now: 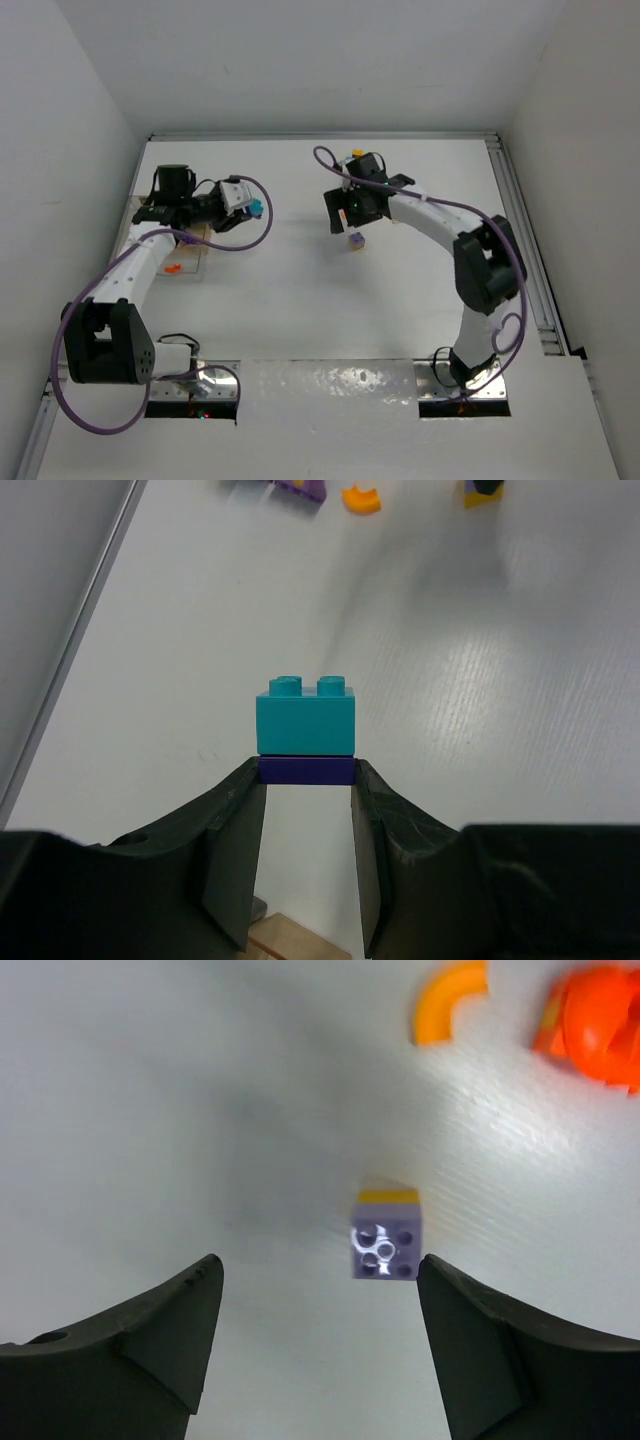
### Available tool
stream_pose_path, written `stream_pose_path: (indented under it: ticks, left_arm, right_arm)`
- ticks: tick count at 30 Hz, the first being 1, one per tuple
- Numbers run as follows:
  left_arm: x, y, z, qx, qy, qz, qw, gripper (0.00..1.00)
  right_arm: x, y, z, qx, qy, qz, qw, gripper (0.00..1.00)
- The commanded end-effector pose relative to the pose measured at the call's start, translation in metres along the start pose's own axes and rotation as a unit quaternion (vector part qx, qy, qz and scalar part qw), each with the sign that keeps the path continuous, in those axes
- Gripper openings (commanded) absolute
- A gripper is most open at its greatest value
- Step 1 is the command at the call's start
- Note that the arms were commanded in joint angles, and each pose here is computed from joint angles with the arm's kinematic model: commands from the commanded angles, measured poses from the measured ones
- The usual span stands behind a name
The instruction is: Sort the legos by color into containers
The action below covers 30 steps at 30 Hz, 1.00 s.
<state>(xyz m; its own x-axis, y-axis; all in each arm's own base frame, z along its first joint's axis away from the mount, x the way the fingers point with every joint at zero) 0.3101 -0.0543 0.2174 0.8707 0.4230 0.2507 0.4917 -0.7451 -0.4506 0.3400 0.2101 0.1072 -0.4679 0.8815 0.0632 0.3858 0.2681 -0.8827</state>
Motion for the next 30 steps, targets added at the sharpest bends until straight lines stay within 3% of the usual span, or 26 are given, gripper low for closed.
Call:
stream_pose_path:
  ticks: [1, 4, 9, 18, 30]
  left_arm:
    - [-0.001, -0.002, -0.031, -0.048, 0.062, 0.016, 0.997, 0.0]
    - [-0.003, 0.003, -0.036, -0.057, 0.065, 0.021, 0.996, 0.0]
    - [-0.006, 0.009, -0.043, -0.068, 0.067, 0.026, 0.995, 0.0]
    - [-0.003, 0.017, -0.049, -0.081, 0.063, 0.022, 0.994, 0.0]
    - [-0.001, 0.027, -0.053, -0.088, 0.06, 0.022, 0.994, 0.0]
  right_arm:
    - [0.03, -0.081, -0.071, -0.198, -0.043, -0.109, 0.973, 0.79]
    - [0.064, -0.1, -0.089, -0.252, 0.001, -0.257, 0.933, 0.8]
    - [0.094, -0.1, -0.124, -0.285, 0.046, -0.361, 0.887, 0.86]
    - [0.116, -0.091, -0.136, -0.288, 0.043, -0.398, 0.87, 0.85]
    - [0.128, -0.081, -0.137, -0.273, 0.039, -0.415, 0.867, 0.74]
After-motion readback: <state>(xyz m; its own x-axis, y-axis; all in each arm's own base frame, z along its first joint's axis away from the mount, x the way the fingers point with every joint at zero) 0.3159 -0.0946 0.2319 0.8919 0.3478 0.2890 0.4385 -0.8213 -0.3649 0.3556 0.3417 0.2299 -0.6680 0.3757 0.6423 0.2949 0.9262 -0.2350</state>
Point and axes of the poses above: each gripper's point midway between its finger pads, its own y axis out along the fingers, its own x axis along the line the jaws close on, z = x × y, the point moved 7 cm from there along -y, back along the fingers, and after that the axes turned 5 degrees about -y, right-handed, at the moved point
